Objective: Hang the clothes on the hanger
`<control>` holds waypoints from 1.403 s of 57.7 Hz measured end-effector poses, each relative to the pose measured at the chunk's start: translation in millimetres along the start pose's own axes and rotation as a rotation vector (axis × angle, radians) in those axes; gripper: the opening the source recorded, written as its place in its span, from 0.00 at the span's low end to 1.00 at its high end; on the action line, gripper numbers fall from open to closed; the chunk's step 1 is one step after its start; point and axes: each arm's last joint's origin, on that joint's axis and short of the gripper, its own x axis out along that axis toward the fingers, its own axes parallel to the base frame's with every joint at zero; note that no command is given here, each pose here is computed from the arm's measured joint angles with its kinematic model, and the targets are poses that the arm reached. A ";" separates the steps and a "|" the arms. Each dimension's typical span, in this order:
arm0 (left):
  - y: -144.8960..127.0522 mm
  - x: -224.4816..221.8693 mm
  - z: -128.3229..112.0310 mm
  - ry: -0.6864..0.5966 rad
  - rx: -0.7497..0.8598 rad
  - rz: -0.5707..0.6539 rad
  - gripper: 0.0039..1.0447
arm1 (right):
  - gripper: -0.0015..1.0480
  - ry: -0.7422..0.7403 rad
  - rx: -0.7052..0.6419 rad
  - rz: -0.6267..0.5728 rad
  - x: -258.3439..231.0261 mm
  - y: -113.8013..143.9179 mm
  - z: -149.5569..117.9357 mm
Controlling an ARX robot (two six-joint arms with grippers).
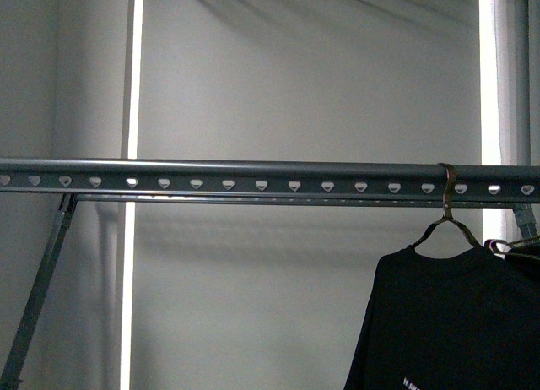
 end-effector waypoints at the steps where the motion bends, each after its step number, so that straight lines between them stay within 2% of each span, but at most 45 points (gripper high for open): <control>1: 0.8 -3.1 -3.5 0.000 0.000 0.000 0.12 | 0.24 0.000 0.000 0.000 0.0 0.0 -0.9; 5: 3.1 -12.9 -12.4 -0.008 0.002 -0.004 0.02 | 0.12 0.004 -0.002 -0.001 0.2 -0.1 -5.3; 10: 6.7 -22.6 -23.4 -0.006 0.006 -0.016 0.03 | 0.01 0.008 -0.005 -0.002 0.5 -0.2 -10.0; 15: 15.2 -34.5 -37.1 0.000 0.008 -0.007 0.03 | 0.02 0.006 -0.004 -0.002 0.3 -0.2 -13.4; 28: 17.0 -60.1 -60.3 -0.006 0.008 -0.003 0.03 | 0.02 0.006 -0.005 -0.001 0.2 -0.3 -21.5; 35: 17.2 -68.6 -67.3 -0.005 0.009 -0.002 0.03 | 0.02 0.005 -0.005 0.000 0.2 -0.4 -32.1; 52: 17.3 -82.5 -76.7 -0.007 0.010 -0.003 0.03 | 0.02 0.004 -0.005 -0.001 0.2 -0.4 -32.4; 58: 17.4 -86.7 -79.6 -0.006 0.010 -0.003 0.03 | 0.18 0.004 -0.006 -0.001 0.2 -0.4 -32.4; 69: 17.4 -92.7 -85.0 -0.023 0.011 -0.004 0.03 | 0.51 0.004 -0.006 -0.001 0.2 -0.4 -32.4; 72: 17.4 -94.2 -84.6 -0.026 0.010 -0.005 0.03 | 0.61 0.004 -0.006 -0.001 0.2 -0.4 -32.4; 79: 17.5 -99.5 -83.9 -0.032 0.010 -0.005 0.03 | 0.92 0.004 -0.006 -0.001 0.2 -0.4 -32.4; 81: 17.5 -100.6 -84.0 -0.030 0.010 -0.004 0.03 | 0.94 0.004 -0.005 -0.001 0.2 -0.4 -32.4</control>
